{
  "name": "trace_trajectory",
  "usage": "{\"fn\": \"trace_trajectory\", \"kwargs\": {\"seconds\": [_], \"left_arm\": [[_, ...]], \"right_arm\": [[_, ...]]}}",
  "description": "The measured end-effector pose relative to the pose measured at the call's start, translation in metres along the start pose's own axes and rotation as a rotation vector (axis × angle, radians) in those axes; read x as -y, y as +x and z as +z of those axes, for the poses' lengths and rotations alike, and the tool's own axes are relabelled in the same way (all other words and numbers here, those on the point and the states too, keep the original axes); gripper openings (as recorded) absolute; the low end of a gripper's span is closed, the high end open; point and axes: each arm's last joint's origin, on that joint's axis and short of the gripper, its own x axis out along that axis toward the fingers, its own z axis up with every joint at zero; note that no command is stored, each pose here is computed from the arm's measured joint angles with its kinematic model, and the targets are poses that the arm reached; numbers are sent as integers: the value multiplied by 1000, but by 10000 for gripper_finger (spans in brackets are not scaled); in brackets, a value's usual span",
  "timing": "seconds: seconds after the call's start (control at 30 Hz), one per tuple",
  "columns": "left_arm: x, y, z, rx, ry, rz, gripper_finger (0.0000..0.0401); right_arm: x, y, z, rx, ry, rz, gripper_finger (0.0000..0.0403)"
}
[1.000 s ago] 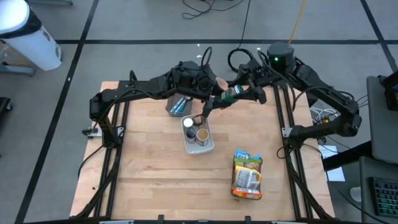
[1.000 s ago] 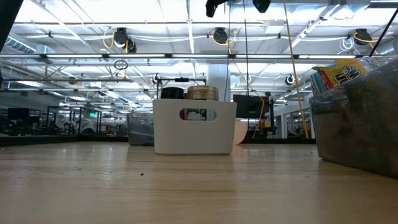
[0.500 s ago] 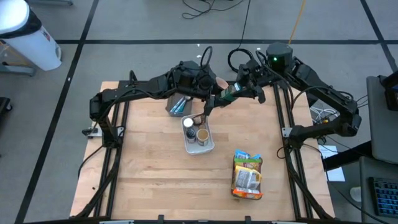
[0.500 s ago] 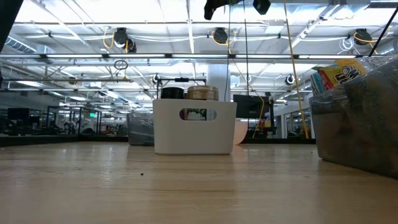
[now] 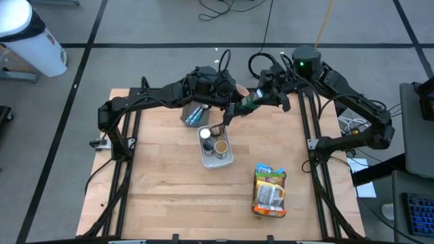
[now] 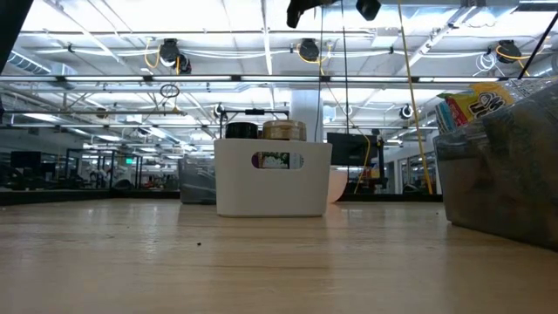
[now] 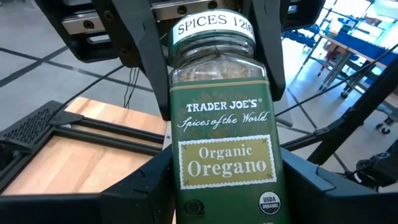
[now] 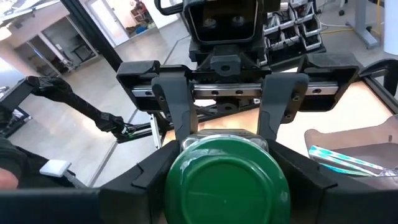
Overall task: Pick & Place Food Item
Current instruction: Put the green seasoning bottle into the white bin
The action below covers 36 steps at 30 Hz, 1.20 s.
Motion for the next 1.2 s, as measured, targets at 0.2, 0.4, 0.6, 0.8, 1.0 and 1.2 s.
{"fn": "trace_trajectory", "kwargs": {"seconds": [0.2,0.4,0.6,0.8,1.0,1.2], "left_arm": [[3,0,2,16,10,-22,268],[4,-1,7,64,12,-14,295],[2,-1,7,73,-6,19,282],[2,-1,8,85,-21,34,264],[2,-8,14,105,-16,49,259],[1,-28,27,138,-16,67,272]], "right_arm": [[-7,-4,0,-2,-4,56,193],[-12,-5,2,10,-24,83,193],[-13,-6,3,18,-46,81,193],[-14,-6,5,34,-72,83,193],[-16,-8,5,42,-78,70,193],[-18,-10,6,49,-84,64,193]]}}
